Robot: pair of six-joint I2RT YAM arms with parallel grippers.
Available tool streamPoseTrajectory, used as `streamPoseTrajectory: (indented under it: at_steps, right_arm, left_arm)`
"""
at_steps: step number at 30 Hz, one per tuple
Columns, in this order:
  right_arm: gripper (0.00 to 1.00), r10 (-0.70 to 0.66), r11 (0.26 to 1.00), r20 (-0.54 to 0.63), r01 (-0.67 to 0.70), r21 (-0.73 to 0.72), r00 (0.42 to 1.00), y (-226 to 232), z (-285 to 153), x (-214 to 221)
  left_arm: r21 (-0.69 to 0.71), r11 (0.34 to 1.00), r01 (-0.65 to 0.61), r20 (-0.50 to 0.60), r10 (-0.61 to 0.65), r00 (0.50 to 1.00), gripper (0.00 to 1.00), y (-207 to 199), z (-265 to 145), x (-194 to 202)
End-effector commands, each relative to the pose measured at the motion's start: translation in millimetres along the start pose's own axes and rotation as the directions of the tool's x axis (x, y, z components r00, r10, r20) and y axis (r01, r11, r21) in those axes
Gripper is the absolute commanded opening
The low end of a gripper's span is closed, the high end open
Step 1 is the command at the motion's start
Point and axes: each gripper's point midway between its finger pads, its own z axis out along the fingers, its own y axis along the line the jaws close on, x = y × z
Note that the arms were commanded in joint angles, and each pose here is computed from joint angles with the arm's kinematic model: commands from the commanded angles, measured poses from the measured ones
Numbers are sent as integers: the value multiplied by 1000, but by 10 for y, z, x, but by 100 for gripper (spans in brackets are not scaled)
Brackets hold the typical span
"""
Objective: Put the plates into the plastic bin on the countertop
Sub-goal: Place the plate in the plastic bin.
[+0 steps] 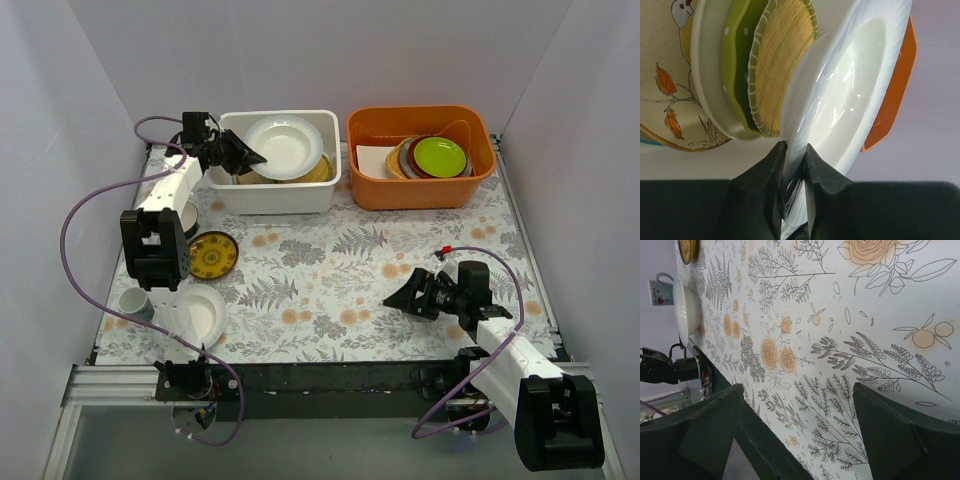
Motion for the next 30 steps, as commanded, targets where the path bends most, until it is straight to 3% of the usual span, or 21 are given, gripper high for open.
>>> streamPoseTrajectory:
  at_steps: [1, 16, 20, 27, 30]
  right_arm:
    - [98, 21, 998, -34, -19, 60, 999, -177, 6, 163]
    - [98, 23, 997, -37, -21, 69, 999, -203, 10, 174]
    - [98, 25, 997, -40, -22, 71, 999, -209, 13, 182]
    - [98, 21, 997, -38, -18, 70, 999, -209, 15, 176]
    - [98, 26, 997, -40, -23, 74, 999, -223, 14, 189]
  left_arm:
    - [175, 981, -85, 33, 81, 996, 0, -540, -216, -172]
    - [148, 988, -45, -32, 50, 998, 0, -200, 110, -209]
    - [125, 991, -44, -42, 50, 998, 8, -95, 172, -196]
    - [105, 993, -53, -46, 58, 997, 39, -30, 180, -184]
    - [102, 993, -57, -47, 62, 997, 47, -24, 169, -185]
